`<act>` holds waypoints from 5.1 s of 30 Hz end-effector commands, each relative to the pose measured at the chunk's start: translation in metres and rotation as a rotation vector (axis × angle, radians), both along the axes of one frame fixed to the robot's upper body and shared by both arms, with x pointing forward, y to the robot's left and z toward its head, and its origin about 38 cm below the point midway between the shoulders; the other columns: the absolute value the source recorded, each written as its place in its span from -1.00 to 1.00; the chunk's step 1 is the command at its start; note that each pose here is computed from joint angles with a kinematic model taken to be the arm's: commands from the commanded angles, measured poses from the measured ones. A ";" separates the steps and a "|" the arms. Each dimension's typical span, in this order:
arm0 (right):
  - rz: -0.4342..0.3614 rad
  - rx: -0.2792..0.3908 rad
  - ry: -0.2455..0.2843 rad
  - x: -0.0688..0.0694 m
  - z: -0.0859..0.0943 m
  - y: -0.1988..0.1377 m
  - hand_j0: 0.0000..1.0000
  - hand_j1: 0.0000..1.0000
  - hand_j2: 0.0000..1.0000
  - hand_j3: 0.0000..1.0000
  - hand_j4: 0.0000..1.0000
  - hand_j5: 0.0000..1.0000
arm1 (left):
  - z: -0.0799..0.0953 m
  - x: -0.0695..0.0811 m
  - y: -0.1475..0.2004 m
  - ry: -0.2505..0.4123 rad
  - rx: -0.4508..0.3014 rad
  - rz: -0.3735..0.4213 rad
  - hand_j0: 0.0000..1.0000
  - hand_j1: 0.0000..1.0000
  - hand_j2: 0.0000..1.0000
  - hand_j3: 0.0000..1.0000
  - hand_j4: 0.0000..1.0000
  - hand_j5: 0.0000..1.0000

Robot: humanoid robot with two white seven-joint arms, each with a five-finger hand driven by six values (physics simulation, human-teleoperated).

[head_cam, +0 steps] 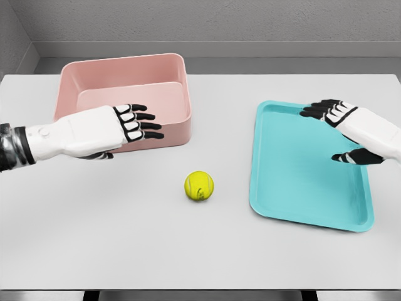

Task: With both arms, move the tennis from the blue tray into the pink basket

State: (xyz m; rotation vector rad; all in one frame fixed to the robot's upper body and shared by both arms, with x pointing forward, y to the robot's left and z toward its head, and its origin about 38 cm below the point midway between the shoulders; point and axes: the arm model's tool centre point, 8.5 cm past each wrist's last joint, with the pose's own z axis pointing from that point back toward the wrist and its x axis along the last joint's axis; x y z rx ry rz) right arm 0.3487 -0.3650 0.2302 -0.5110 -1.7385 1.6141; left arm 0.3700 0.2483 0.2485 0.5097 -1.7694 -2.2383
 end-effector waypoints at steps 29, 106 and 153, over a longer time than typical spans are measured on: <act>-0.068 0.301 -0.056 -0.022 -0.002 -0.007 1.00 1.00 1.00 1.00 1.00 1.00 | -0.062 0.004 -0.098 0.219 -0.019 -0.210 1.00 1.00 1.00 1.00 1.00 1.00; -0.073 0.291 -0.056 -0.022 -0.001 -0.010 1.00 1.00 1.00 1.00 1.00 1.00 | -0.067 0.018 -0.098 0.296 0.007 -0.193 0.19 0.19 0.19 0.19 0.19 0.19; -0.076 0.297 -0.054 -0.023 -0.002 -0.010 1.00 1.00 1.00 1.00 1.00 1.00 | 0.038 0.112 0.121 0.147 -0.162 0.425 1.00 1.00 1.00 1.00 1.00 1.00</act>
